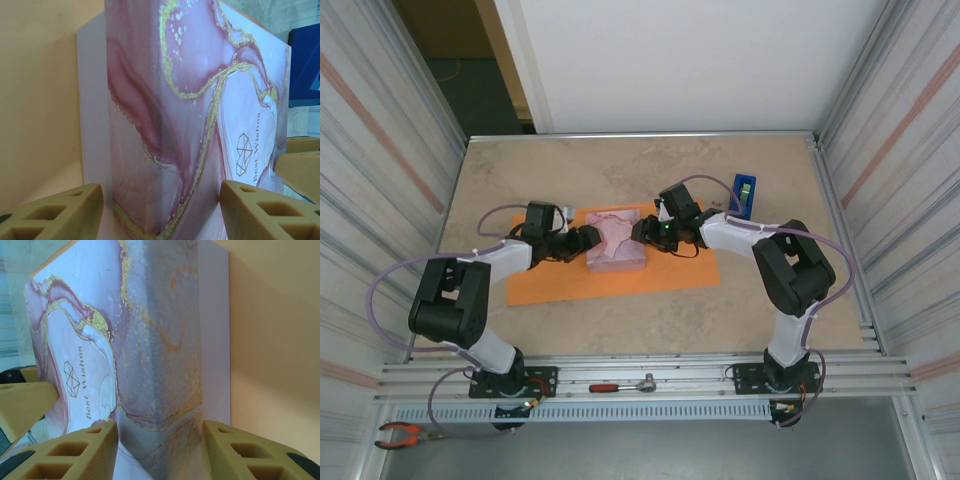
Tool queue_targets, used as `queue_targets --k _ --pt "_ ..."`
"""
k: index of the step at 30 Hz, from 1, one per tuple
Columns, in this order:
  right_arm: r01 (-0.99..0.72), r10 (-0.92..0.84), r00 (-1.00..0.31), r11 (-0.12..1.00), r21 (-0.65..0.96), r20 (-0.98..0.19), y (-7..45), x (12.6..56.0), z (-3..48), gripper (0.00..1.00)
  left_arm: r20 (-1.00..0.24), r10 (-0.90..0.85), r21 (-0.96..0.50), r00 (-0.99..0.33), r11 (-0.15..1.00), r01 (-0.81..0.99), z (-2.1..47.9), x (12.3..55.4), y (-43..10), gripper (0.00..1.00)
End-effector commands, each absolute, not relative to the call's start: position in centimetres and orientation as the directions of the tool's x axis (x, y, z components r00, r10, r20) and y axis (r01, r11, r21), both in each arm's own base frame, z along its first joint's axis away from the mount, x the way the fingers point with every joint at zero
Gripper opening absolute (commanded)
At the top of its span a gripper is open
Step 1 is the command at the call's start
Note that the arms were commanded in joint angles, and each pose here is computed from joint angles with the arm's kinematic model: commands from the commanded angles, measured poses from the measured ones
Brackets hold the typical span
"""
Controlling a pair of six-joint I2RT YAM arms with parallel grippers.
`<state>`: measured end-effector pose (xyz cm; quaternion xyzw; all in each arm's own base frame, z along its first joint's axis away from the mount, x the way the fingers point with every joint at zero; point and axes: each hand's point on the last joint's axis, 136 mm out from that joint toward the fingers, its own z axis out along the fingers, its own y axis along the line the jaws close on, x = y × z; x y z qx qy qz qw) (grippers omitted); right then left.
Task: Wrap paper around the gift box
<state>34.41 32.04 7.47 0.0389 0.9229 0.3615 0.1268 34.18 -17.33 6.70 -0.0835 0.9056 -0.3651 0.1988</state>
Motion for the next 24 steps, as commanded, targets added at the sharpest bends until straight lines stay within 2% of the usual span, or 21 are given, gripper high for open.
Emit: queue_targets --k 1,7,11,15,24 --pt "-0.016 0.17 -0.965 0.718 0.696 -0.198 31.9 34.0 8.4 0.46 -0.297 -0.271 -0.697 -0.915 0.717 0.013 6.4 33.7 -17.7 0.64" --pt "-0.013 0.178 -0.963 0.718 0.696 -0.202 31.4 34.1 8.7 0.48 -0.307 -0.269 -0.699 -0.913 0.715 0.024 6.8 33.6 -17.7 0.64" --pt "-0.014 0.19 -0.951 0.761 0.648 -0.244 29.4 34.3 9.5 0.68 -0.333 -0.284 -0.711 -0.899 0.702 0.042 8.5 33.9 -17.5 0.67" --pt "0.006 0.212 -0.936 0.807 0.59 -0.281 25.9 34.0 9.9 0.8 -0.385 -0.288 -0.696 -0.877 0.715 0.07 10.7 34.1 -16.6 0.72" --pt "0.189 0.327 -0.887 0.901 0.391 -0.325 14.6 30.8 7.9 0.84 -0.497 -0.284 -0.657 -0.82 0.74 0.142 14.9 34.1 -15.1 0.82"
